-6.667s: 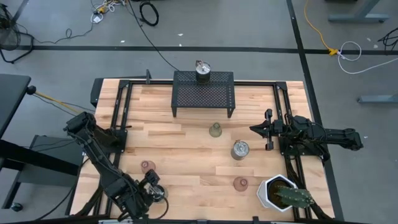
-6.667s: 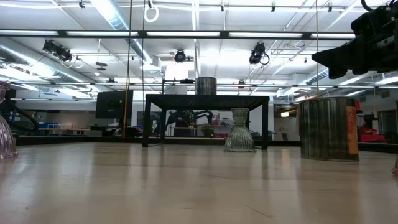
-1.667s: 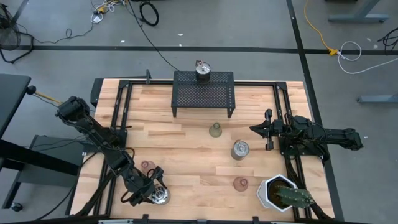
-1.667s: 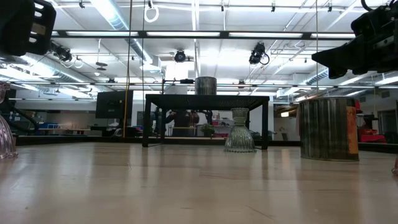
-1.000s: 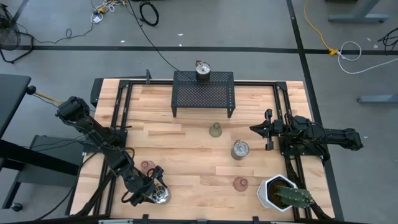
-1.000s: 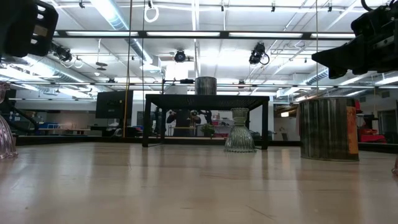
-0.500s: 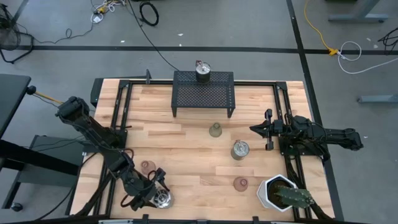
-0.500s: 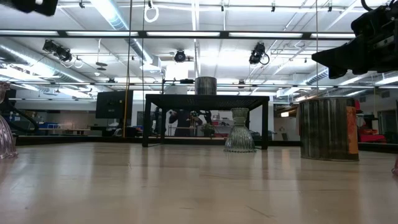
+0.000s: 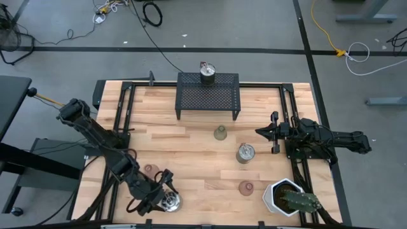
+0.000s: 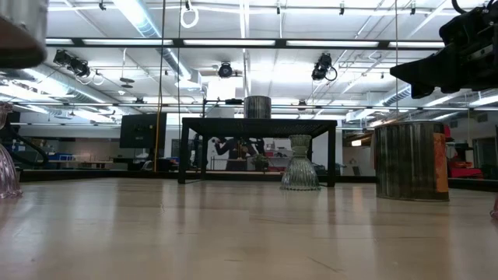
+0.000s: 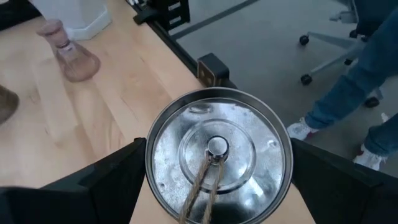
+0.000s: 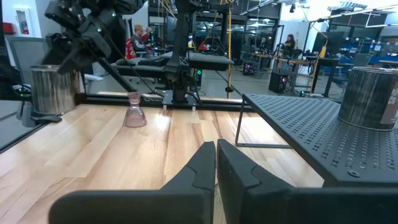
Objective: Pick & Place candle stick holders
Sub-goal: Put the bottom silver scented candle on the shelf
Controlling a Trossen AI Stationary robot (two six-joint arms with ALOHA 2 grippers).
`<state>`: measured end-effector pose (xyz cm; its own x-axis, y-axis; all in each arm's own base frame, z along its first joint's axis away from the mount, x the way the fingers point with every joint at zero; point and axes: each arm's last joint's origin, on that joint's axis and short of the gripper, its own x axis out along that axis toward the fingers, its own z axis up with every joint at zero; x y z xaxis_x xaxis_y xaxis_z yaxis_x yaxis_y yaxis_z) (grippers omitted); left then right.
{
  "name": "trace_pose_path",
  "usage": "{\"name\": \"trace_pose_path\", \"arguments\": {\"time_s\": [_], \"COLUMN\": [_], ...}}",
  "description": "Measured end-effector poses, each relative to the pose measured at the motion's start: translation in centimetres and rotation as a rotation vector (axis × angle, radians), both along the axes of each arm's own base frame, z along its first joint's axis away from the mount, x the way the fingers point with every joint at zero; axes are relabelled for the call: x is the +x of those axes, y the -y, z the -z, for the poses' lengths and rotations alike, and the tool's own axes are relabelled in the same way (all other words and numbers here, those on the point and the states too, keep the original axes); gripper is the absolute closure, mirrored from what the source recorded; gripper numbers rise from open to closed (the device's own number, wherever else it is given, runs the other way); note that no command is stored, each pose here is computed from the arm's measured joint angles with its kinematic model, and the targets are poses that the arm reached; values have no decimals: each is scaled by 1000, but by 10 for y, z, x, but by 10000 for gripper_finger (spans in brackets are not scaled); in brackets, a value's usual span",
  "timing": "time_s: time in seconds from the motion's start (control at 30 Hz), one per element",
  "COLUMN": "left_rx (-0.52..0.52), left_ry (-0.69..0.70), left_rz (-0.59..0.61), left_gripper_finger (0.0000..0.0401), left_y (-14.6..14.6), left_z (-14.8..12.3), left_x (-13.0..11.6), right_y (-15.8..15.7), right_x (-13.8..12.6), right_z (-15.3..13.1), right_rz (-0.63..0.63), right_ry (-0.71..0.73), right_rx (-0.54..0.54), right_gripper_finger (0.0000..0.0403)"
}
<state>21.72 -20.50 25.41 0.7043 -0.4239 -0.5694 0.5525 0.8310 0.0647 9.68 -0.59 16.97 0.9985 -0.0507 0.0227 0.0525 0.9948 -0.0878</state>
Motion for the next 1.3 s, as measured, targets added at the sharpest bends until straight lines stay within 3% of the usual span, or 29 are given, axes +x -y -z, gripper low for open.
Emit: {"name": "trace_pose_path", "arguments": {"time_s": [0.63,1.3], "left_rx": [-59,-31], "left_ry": [66,53], "left_rz": [-99,-233], "left_gripper_finger": [34,34], "left_y": [-17,-58], "left_z": [-42,-70], "left_x": [27,53], "right_y": [0,0], "right_x": [0,0], "right_z": [0,0], "right_rz": [0,-1], "right_ry": [0,-1], "right_rx": [0,0], "right_gripper_finger": [382,382]}}
